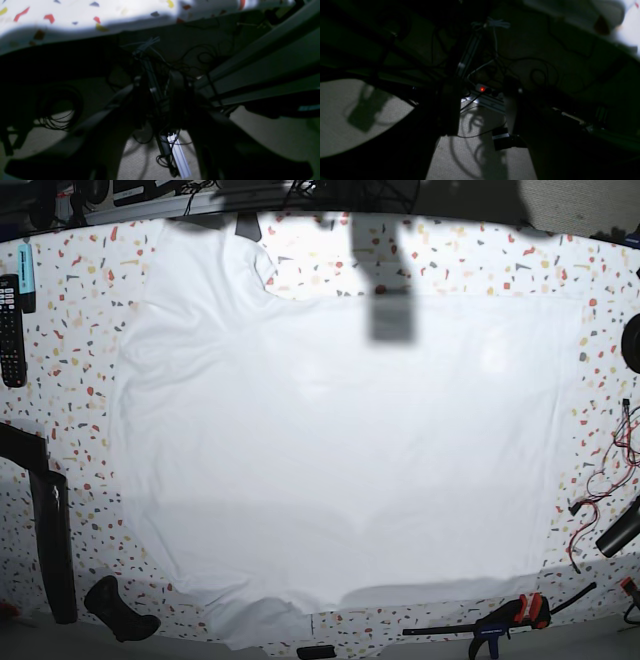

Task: Fold the T-shirt properly

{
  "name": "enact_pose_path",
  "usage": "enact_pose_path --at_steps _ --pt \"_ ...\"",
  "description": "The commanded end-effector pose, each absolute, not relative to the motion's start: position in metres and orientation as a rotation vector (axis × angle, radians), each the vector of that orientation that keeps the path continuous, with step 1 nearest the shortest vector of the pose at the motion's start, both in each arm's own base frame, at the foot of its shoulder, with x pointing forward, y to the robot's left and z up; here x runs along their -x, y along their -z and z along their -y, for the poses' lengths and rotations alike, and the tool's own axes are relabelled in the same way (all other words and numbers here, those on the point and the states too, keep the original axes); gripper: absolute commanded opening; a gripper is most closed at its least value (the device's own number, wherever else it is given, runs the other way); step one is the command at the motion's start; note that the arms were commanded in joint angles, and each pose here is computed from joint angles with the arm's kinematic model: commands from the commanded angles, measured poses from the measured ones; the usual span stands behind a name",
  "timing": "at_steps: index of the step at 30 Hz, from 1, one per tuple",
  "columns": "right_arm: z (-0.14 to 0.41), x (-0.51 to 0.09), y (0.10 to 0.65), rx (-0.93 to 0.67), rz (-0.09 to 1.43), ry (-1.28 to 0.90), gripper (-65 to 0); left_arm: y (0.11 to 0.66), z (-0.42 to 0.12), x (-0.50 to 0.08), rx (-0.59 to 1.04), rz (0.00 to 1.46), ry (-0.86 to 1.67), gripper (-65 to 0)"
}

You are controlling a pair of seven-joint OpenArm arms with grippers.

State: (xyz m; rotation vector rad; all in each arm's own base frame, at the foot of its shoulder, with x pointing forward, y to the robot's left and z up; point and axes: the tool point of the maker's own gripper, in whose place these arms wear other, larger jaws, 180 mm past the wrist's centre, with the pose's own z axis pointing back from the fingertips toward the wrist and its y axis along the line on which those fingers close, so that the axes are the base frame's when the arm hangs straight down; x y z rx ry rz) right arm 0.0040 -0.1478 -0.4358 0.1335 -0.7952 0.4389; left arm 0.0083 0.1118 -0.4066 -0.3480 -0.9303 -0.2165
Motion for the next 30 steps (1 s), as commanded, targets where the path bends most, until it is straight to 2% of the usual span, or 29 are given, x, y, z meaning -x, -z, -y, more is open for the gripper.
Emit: enact_pose_path --at_steps 1,12,18,21,25,30 --pt "0.145 -0.004 0.430 -0.150 0.815 -0.443 -37.2 0.399 -0.111 -0.006 0.357 0.942 0.212 -50.0" --pt "0.120 -0.053 0.383 -0.189 0.982 -0.445 -37.2 0.373 -0.103 -0.056 0.350 1.060 0.272 -50.0" --pt "0.110 -0.075 0.365 -0.179 0.967 -0.450 -37.2 0.356 -0.099 -0.094 0.336 1.142 0.315 -50.0" --pt "0.108 -0.079 0.361 -0.158 0.904 -0.463 -37.2 0.348 -0.096 -0.106 0.316 1.162 0.367 -50.0" --pt "0.118 -0.082 0.355 -0.004 0.781 -0.604 -37.2 0.327 -0.090 -0.127 0.250 1.171 0.485 -50.0" --pt "0.140 -0.105 0.319 0.254 0.785 -0.758 -37.2 0.299 -0.092 -0.151 0.139 1.117 0.569 -50.0"
